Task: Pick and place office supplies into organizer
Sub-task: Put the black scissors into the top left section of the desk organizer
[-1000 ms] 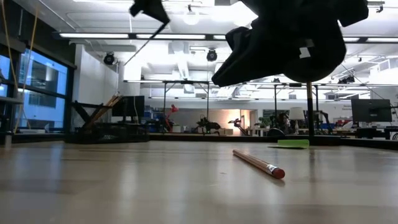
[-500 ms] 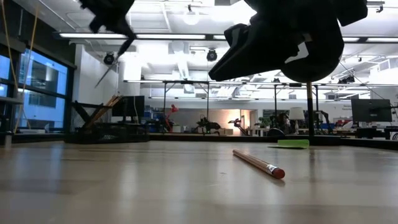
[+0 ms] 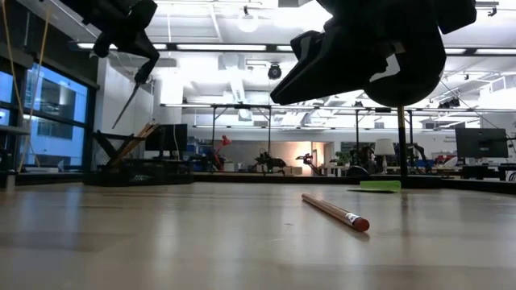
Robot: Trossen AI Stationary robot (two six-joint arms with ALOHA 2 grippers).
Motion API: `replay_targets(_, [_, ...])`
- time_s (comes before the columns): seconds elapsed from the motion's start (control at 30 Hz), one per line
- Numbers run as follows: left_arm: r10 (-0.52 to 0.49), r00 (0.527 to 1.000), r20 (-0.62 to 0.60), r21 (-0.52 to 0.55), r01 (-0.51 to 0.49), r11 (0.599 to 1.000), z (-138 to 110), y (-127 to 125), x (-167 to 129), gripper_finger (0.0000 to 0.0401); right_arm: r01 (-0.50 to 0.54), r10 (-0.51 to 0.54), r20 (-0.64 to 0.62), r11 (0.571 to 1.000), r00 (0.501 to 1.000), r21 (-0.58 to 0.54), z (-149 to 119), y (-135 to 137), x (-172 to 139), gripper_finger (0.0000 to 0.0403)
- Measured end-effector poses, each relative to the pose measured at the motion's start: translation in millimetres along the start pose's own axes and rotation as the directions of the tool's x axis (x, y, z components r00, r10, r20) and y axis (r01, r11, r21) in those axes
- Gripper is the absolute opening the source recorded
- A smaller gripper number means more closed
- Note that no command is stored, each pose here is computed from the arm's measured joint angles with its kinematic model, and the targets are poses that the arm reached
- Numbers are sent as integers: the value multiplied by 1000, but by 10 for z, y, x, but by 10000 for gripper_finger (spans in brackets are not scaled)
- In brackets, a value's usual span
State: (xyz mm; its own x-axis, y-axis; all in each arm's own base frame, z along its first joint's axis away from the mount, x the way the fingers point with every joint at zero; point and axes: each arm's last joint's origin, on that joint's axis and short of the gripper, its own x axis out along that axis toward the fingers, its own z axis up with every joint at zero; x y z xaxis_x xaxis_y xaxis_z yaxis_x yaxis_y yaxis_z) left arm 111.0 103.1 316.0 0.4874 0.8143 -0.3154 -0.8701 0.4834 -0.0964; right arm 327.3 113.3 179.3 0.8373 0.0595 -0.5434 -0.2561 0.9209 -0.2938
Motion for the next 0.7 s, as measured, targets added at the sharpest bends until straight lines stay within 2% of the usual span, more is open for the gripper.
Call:
replay_targets(0.2, [14,999,-34,-57,-15,998,-85,2,51,0,0,0,0,1000,1000,2,0,1,0,73])
replay_targets(0.33, [79,994,-75,-64,-84,994,-292,38,127,0,-4,4,1,1000,1000,6,0,2,0,73])
replay_targets(0.43, [90,992,-88,-88,-98,991,-446,50,195,4,-4,4,0,1000,1000,10,0,2,0,73])
replay_targets(0.57, [80,994,-79,-118,-89,989,-554,53,247,18,-4,4,0,1000,1000,10,-1,2,0,73])
replay_targets(0.7, [87,990,-111,-105,-98,990,-608,62,252,41,-4,4,0,1000,1000,10,-1,2,0,73])
